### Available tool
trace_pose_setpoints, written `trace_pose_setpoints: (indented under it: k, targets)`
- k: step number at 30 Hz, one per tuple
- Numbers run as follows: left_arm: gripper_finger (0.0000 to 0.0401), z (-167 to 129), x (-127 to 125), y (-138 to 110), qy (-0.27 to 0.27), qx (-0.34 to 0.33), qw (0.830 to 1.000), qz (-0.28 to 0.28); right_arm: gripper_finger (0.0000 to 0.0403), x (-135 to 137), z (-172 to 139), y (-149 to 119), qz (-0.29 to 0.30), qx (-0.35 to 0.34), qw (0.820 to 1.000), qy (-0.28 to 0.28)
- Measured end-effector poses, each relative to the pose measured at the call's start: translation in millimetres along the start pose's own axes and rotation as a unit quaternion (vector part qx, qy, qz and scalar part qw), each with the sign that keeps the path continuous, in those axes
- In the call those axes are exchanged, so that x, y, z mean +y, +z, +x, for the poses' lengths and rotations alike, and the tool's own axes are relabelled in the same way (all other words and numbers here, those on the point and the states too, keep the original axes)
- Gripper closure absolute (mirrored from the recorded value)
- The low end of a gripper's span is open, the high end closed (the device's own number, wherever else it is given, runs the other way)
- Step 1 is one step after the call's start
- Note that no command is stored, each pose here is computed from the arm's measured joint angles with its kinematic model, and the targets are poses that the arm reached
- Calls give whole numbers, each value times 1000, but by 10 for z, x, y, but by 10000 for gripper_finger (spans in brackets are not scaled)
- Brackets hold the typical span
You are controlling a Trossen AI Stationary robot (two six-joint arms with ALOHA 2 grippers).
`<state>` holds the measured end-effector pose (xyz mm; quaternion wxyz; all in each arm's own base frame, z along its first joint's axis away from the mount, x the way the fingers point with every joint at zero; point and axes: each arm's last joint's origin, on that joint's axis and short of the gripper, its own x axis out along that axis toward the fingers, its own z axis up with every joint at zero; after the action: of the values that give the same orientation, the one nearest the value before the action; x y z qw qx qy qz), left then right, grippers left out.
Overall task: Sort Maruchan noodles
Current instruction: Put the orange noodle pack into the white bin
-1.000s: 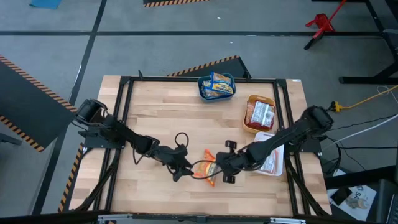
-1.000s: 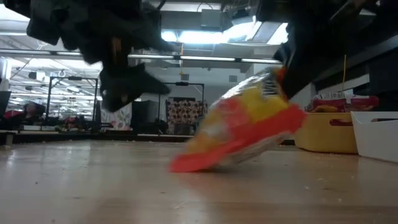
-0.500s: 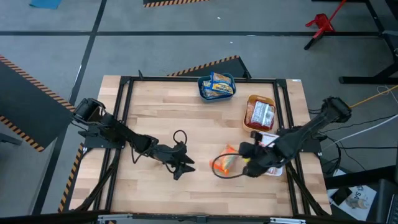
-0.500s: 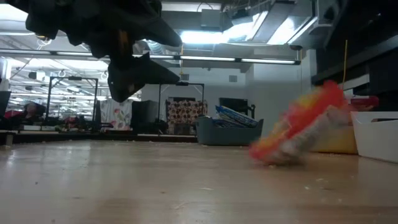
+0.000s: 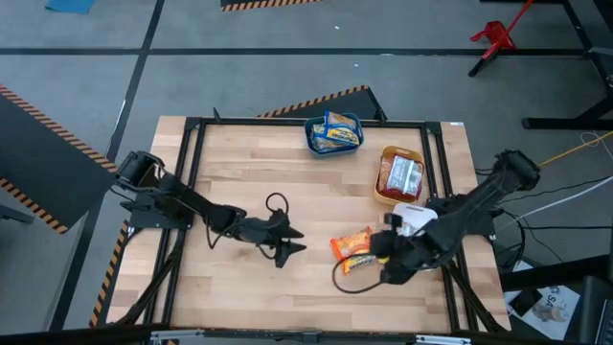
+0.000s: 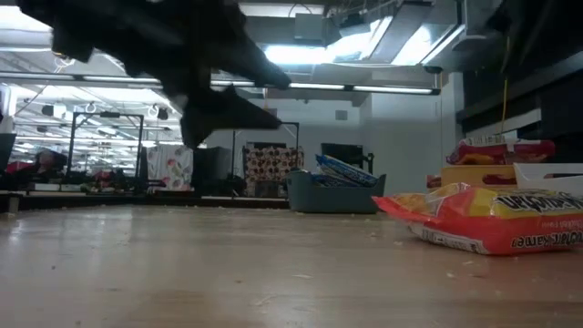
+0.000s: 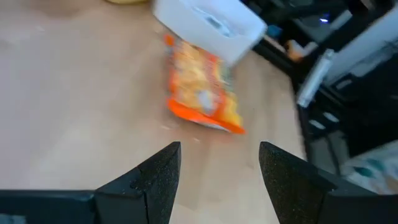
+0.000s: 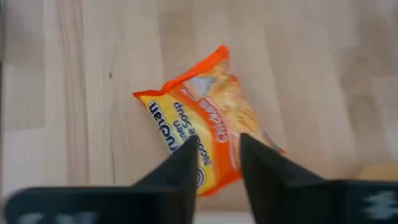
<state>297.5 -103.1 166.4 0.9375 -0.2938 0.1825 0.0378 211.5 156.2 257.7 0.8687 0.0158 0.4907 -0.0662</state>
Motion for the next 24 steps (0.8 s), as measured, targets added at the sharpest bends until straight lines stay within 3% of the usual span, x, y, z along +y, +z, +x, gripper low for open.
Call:
trace_pose_setpoints:
  k: [8, 13, 18, 24]
  targets:
    - [189, 120, 210, 78, 24, -5, 1000, -6, 142, 63, 592, 119, -46, 9, 999, 0]
    - [189, 130, 246, 113, 29, -11, 999, -9, 60, -54, 945, 403, -15, -17, 998, 51]
    - [189, 123, 238, 70, 33, 3, 999, -3, 25, -203, 1313, 385, -17, 48, 998, 43]
    - [189, 114, 213, 37, 30, 10, 999, 1, 27, -249, 1622, 298, -18, 107, 993, 53]
